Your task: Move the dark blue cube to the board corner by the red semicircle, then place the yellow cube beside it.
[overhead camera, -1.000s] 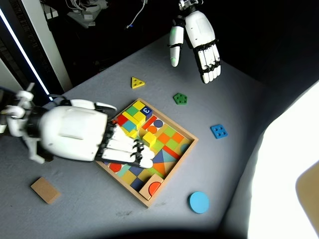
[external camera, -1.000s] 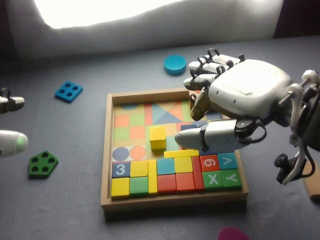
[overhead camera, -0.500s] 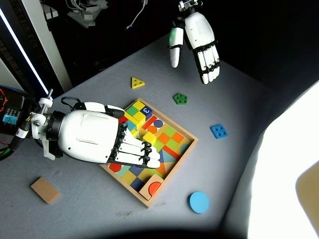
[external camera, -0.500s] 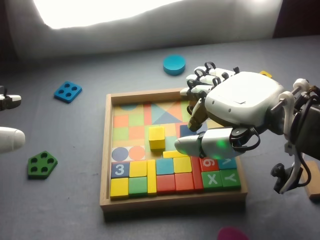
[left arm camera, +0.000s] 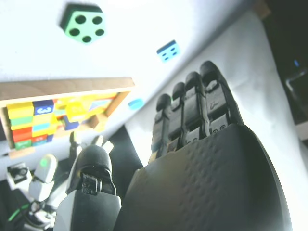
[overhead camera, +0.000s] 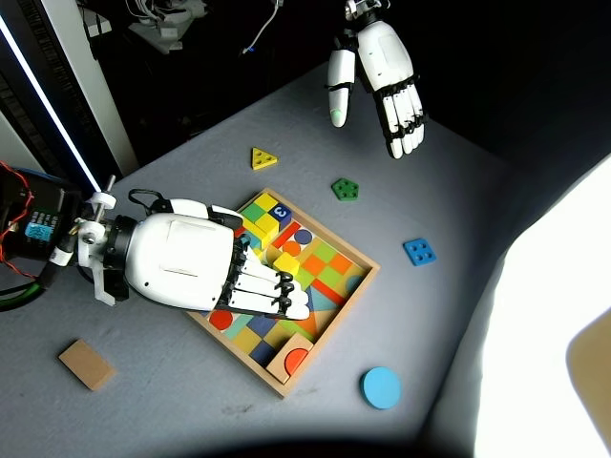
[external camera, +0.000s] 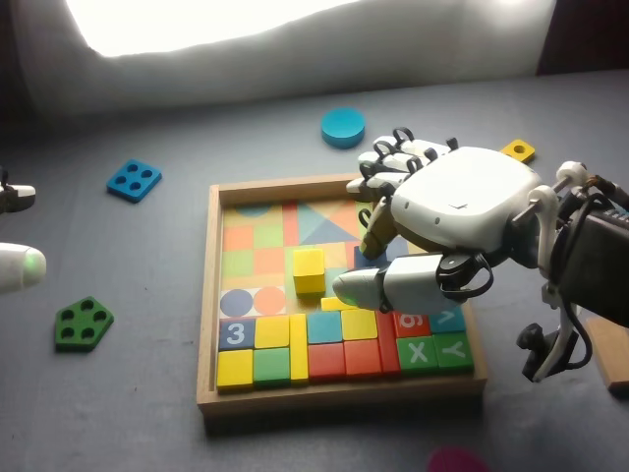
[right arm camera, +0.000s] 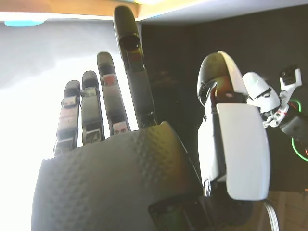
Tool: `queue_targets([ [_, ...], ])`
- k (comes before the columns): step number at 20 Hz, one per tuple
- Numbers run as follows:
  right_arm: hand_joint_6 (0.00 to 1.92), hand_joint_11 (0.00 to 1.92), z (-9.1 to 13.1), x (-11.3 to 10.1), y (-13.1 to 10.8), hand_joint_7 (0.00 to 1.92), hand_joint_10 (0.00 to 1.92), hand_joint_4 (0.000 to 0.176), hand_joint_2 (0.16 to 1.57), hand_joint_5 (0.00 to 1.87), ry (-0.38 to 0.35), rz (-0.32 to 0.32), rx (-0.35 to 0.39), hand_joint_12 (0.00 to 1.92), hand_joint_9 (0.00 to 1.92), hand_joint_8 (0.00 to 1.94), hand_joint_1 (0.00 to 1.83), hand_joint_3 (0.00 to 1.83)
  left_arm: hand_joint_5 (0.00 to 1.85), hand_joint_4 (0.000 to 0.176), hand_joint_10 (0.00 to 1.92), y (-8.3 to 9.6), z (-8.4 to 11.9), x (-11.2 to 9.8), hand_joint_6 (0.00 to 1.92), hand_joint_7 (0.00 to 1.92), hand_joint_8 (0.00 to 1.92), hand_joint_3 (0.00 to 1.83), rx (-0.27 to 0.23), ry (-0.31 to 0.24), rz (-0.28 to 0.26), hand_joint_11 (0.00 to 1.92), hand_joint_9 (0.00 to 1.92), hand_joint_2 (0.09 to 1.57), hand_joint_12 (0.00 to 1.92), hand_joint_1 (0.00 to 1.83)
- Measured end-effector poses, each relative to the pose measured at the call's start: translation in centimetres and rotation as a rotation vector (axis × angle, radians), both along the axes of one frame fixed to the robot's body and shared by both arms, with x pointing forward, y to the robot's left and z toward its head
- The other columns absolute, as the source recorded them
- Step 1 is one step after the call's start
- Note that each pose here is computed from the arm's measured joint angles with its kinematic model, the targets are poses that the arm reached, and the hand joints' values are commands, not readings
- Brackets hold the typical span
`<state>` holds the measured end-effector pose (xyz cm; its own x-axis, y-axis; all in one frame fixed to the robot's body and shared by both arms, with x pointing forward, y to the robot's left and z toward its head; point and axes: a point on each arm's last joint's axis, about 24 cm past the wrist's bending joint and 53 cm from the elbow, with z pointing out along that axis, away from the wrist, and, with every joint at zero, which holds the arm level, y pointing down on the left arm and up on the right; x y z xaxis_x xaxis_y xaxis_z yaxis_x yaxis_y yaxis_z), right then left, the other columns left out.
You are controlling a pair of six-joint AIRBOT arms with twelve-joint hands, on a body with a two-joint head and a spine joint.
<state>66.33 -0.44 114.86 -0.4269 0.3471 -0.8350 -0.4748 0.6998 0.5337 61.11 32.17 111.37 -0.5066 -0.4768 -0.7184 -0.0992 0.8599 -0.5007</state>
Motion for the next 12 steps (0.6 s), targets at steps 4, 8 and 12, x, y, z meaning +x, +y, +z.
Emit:
queue_targets([
  [4, 0.0, 0.0, -0.4, 0.5, 0.1, 0.28, 0.0, 0.0, 1.16, 0.88, -0.003, -0.009, -0.001, 0.01, 0.06, 0.01, 0.0, 0.0, 0.08, 0.037, 0.0, 0.0, 0.0, 0.0, 0.0, 0.08, 0.0, 0.0, -0.005, 0.001, 0.003, 0.0, 0.07, 1.27, 0.24, 0.0],
  [8, 0.0, 0.0, -0.8, 0.4, -0.3, 0.25, 0.0, 0.0, 1.15, 0.86, -0.009, -0.015, -0.012, 0.02, 0.06, 0.0, 0.0, 0.0, 0.09, 0.033, 0.01, 0.1, 0.0, 0.0, 0.01, 0.1, 0.0, 0.0, -0.014, -0.001, 0.009, 0.0, 0.09, 1.28, 0.33, 0.0],
  [12, 0.0, 0.01, -0.9, 1.0, -1.8, 0.27, 0.0, 0.0, 1.15, 0.86, -0.017, -0.038, -0.031, 0.03, 0.08, 0.0, 0.0, 0.0, 0.1, 0.034, 0.01, 0.1, 0.3, 0.1, 0.0, 0.11, 0.01, 0.0, -0.021, -0.012, 0.013, 0.0, 0.1, 1.28, 0.29, 0.0],
])
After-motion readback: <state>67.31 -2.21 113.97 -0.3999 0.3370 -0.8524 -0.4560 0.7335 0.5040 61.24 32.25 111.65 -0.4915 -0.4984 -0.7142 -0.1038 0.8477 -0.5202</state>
